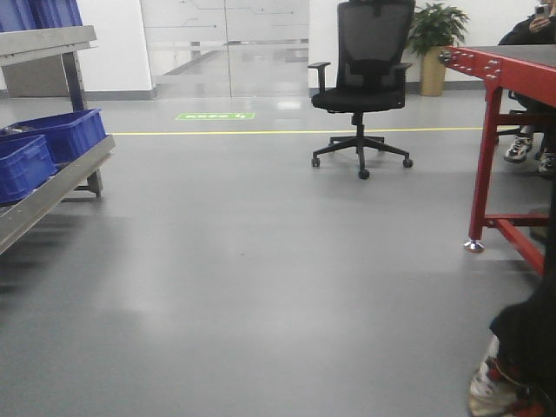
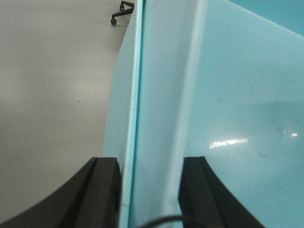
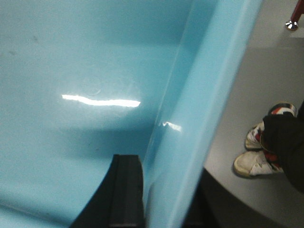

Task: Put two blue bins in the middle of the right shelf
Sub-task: 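Drive the base past the person alongside the dark blue bin shelf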

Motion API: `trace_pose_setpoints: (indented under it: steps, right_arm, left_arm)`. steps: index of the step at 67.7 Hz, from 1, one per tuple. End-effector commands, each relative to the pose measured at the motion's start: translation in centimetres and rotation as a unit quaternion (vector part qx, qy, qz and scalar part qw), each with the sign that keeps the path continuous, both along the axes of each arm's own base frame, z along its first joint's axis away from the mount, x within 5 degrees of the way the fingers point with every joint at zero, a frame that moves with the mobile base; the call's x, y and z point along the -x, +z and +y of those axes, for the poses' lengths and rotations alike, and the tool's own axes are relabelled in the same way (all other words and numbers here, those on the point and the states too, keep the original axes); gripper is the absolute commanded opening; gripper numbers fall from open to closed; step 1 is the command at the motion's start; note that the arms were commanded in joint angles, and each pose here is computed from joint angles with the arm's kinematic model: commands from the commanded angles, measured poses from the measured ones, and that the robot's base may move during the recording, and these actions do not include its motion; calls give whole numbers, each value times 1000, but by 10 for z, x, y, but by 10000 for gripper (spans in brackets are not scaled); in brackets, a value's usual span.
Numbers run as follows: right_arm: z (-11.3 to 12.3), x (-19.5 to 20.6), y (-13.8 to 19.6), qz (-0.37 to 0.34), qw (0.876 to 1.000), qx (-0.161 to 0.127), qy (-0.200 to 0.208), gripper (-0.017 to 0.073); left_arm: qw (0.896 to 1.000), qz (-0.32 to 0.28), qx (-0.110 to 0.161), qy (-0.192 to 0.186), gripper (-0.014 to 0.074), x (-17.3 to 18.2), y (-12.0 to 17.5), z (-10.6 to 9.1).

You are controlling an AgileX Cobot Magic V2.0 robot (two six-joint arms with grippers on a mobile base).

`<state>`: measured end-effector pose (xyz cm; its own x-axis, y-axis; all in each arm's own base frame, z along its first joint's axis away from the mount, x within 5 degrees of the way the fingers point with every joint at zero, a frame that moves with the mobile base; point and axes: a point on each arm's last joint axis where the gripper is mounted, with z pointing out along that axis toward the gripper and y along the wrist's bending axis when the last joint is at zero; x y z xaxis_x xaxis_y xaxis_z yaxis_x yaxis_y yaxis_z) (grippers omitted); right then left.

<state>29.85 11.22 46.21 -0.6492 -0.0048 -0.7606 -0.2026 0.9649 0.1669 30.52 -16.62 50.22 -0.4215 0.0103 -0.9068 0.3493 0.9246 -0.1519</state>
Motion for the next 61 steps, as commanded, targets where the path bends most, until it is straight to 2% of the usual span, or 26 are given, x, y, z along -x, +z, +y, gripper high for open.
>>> trace_pose_setpoints:
  steps: [1,61]
  right_arm:
    - [4,1,15,-58,998,-29,14,-154]
    - [4,1,15,-58,998,-29,14,-154]
  left_arm:
    - [998,-45,37,-27,-111,12,20,-3]
    - [998,-45,37,-26,-111,12,20,-3]
